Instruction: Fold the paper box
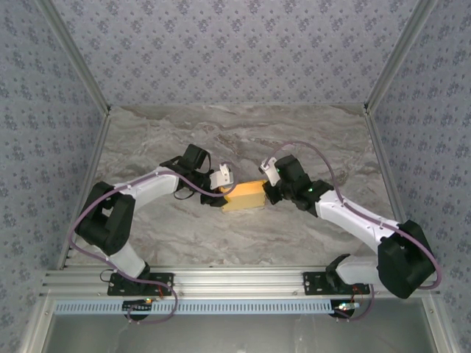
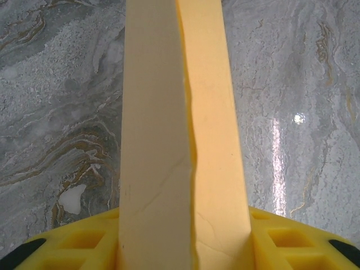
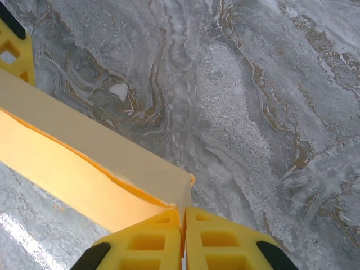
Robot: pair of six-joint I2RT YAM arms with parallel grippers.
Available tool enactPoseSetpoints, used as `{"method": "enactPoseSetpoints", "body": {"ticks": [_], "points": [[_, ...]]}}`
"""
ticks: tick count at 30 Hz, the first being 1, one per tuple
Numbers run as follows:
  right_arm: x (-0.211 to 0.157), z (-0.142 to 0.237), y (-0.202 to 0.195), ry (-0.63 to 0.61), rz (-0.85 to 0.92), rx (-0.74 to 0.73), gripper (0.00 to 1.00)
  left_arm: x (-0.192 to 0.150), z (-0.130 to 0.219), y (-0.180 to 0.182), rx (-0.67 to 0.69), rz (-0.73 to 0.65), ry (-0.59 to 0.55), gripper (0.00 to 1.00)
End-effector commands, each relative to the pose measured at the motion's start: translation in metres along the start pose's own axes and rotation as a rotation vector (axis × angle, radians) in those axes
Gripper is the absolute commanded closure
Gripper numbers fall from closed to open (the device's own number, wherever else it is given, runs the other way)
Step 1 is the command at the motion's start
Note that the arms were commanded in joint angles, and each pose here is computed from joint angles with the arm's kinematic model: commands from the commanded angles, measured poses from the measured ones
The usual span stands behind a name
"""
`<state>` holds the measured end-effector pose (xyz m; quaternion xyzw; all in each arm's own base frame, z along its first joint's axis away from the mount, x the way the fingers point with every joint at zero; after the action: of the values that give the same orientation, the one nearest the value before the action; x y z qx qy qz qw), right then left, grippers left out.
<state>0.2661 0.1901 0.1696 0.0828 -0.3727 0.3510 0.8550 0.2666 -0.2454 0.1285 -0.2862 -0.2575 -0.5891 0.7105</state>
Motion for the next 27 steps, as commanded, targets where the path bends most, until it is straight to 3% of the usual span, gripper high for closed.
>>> {"method": "enactPoseSetpoints", "body": {"ticks": [1, 15, 27], "points": [[0.011, 0.005, 0.001, 0.016, -0.057, -0.011, 0.93, 0.009, 0.005, 0.004, 0.024, -0.013, -0.017, 0.54], [0.024, -0.002, 0.001, 0.155, -0.302, -0.086, 0.97, 0.006, 0.002, 0.006, 0.056, -0.005, 0.026, 0.53], [0.030, 0.000, 0.002, 0.177, -0.402, -0.085, 0.97, 0.005, 0.000, 0.006, 0.070, -0.003, 0.047, 0.53]]}}
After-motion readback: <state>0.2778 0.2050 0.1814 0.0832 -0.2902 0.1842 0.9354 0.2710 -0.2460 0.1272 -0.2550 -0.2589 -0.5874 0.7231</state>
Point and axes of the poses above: each hand's point on the last joint's axis, 136 mm out from that joint toward the fingers, its own z axis back along the fingers, its own y axis along the line the jaws close on, x = y × z, the point moved 5 cm from there along z, back along the fingers, and after that the axes turned 5 degrees about z, right-handed, at the moved point
